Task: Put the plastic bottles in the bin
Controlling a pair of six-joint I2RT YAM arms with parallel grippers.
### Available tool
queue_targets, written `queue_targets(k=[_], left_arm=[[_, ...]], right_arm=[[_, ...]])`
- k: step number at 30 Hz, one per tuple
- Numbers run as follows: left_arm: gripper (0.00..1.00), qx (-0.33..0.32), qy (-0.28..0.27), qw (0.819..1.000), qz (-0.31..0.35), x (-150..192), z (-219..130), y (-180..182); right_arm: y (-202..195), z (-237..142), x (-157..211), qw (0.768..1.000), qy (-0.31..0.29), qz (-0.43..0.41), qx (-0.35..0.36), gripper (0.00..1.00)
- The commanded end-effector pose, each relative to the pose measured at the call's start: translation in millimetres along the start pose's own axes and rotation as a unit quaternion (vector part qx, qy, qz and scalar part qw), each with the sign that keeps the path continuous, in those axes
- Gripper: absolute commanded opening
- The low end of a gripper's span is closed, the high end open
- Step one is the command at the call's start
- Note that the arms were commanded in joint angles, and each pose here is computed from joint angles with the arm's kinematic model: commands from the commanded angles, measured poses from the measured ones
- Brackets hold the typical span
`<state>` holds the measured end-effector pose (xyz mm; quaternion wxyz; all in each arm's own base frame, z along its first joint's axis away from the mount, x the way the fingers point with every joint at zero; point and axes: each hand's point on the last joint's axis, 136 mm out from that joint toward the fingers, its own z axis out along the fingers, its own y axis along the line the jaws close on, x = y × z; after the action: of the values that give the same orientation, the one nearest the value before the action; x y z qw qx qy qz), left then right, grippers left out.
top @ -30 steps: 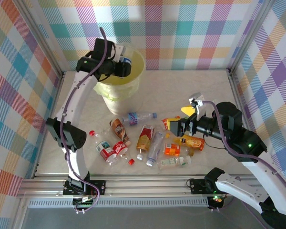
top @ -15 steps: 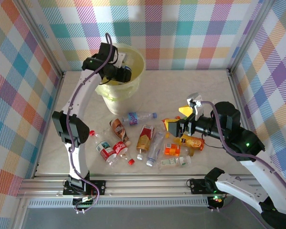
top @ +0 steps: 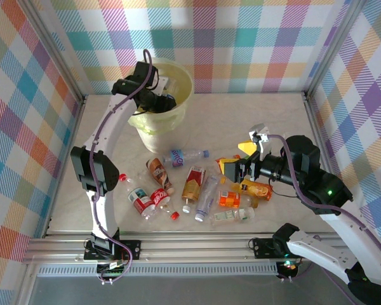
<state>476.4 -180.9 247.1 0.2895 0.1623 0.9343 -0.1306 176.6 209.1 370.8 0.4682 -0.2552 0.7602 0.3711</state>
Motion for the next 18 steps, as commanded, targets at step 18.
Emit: queue_targets(k=[18], left_arm=[[0.90,0.015,-0.045,0.999,-0.010,-24.0,-36.3,-3.5]], right_arm=[[-39.7,8.7,30.8,0.994,0.035,0.045,0.092,1.00]])
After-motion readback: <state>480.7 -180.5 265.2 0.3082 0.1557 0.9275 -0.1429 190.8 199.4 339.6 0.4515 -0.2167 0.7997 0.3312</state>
